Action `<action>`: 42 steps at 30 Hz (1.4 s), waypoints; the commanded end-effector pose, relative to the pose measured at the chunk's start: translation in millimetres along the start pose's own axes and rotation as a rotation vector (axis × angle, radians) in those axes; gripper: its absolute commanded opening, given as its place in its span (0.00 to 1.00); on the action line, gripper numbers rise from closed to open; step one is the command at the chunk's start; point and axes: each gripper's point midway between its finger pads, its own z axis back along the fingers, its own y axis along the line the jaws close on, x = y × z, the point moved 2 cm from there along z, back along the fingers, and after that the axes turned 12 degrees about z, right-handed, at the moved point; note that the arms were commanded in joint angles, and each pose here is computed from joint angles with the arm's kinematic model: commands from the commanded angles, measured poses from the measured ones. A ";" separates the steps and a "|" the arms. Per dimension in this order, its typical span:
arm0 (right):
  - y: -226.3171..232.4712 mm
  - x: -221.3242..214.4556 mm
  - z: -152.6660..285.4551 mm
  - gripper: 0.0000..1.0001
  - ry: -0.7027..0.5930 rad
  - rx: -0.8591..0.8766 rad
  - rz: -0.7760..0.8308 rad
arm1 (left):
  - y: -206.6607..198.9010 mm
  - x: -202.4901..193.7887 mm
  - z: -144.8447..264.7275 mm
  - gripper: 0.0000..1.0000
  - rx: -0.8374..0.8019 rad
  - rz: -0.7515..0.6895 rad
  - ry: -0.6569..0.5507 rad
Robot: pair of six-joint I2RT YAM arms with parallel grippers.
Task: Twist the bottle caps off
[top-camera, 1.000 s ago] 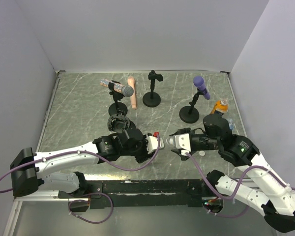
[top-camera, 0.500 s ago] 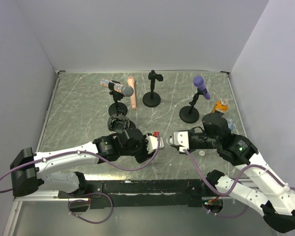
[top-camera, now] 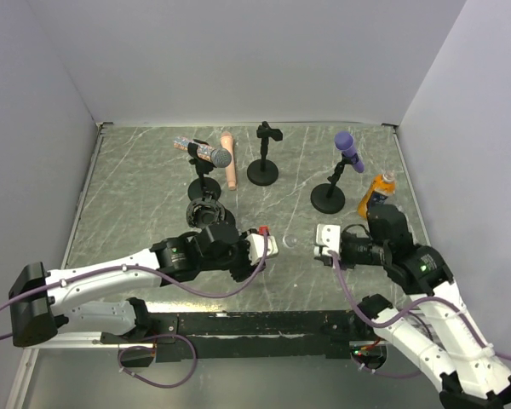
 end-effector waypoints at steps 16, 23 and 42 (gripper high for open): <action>29.5 -115.2 -41.4 0.37 0.367 0.220 -0.246 | 2.5 48.5 55.6 0.24 0.060 0.101 -0.342; 26.6 -126.3 -53.7 0.39 0.411 0.240 -0.329 | 1.4 57.9 58.3 0.24 0.050 0.130 -0.413; 41.4 -164.7 -78.7 0.44 0.553 0.249 -0.489 | -3.0 62.9 51.2 0.24 0.017 0.190 -0.466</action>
